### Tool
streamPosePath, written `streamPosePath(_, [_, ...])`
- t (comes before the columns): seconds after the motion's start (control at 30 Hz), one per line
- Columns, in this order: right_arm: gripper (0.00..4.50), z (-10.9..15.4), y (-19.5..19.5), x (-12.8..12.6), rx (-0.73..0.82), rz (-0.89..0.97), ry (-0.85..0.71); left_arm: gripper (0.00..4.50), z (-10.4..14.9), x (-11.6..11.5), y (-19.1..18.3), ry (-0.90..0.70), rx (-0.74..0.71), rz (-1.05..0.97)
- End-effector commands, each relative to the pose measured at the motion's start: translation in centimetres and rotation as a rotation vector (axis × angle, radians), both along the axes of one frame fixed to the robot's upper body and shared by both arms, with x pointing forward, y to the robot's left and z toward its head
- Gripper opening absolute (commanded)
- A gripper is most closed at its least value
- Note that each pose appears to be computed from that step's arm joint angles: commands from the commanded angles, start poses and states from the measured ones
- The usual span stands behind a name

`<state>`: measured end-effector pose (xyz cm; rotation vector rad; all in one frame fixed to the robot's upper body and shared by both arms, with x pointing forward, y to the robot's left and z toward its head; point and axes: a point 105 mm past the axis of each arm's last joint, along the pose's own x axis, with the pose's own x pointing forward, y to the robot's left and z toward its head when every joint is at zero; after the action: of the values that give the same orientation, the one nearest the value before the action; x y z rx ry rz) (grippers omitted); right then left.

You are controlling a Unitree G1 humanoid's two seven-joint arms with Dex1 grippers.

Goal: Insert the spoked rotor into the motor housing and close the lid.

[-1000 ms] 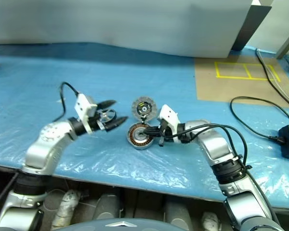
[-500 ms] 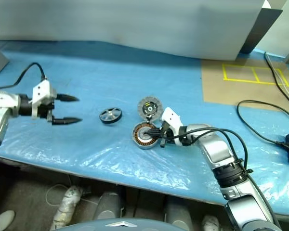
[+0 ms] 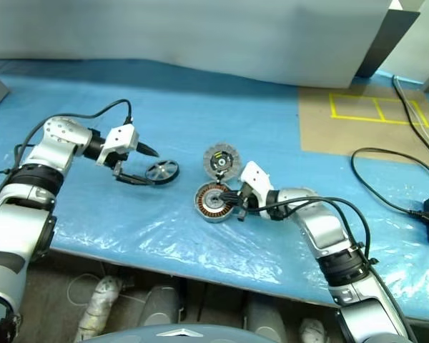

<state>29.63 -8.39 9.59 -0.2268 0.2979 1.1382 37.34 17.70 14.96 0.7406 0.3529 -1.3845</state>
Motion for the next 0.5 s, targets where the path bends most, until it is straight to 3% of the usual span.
streamPosePath(0.03, [0.05,4.3,-0.3,-1.0,0.072,0.029,-0.104,4.50,1.2,0.7,-0.2,-0.048,0.005,-0.002])
streamPosePath(0.2, [0.05,6.9,-0.7,-2.4,0.089,0.059,-0.152,4.50,0.5,0.7,-0.1,-0.013,0.022,0.009])
streamPosePath(0.5, [0.05,6.2,-0.7,-3.0,-0.032,0.071,-0.208,4.50,0.3,1.9,-1.4,-0.020,0.018,0.062])
